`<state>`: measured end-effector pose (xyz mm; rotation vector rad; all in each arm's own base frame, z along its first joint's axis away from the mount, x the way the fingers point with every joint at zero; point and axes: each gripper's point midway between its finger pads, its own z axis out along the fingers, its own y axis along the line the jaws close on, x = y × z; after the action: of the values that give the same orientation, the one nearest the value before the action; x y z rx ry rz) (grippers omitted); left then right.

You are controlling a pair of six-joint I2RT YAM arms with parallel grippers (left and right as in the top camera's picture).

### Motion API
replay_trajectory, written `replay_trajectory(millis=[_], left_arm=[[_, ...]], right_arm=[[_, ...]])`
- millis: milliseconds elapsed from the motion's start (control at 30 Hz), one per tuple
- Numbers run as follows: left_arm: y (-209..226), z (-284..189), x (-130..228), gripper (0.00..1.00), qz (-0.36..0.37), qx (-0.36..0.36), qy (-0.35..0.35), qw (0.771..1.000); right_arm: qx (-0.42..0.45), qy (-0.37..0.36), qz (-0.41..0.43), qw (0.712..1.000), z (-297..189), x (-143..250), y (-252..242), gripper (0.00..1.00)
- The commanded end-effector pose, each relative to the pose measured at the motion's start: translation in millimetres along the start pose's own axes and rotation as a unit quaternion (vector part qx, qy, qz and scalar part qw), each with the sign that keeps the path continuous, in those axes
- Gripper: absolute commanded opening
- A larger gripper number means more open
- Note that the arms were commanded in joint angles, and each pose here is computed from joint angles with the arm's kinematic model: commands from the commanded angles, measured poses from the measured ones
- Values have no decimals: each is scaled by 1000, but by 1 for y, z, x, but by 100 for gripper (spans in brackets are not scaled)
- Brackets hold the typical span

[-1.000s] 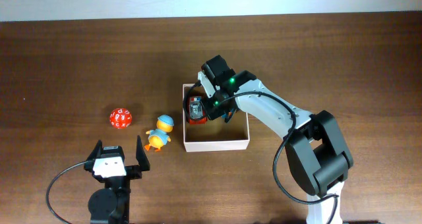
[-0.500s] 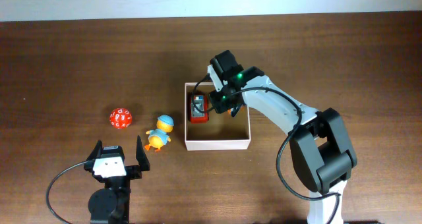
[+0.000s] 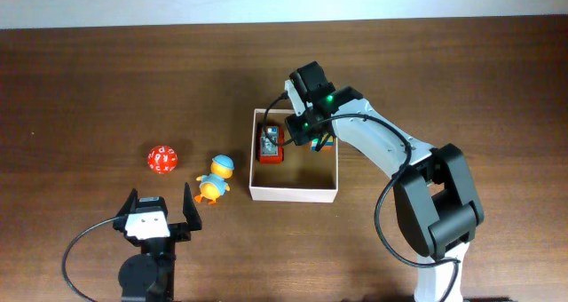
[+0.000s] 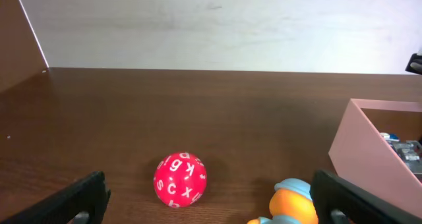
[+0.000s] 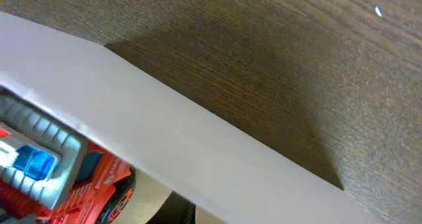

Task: Pack container
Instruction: 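Open the right gripper, release the cube, and lift out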

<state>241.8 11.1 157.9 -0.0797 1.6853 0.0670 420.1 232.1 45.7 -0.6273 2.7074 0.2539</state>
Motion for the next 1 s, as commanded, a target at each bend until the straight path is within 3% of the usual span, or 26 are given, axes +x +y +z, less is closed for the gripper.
replay_trajectory(millis=[0,967], left_arm=[[3,0,0,99,-5,-7,-2,1000],[3,0,0,99,-5,-7,-2,1000]], right_arm=[[8,3,-14,1000,4,3,-4,15],[52,16,-36,998,1,7,-17,15]])
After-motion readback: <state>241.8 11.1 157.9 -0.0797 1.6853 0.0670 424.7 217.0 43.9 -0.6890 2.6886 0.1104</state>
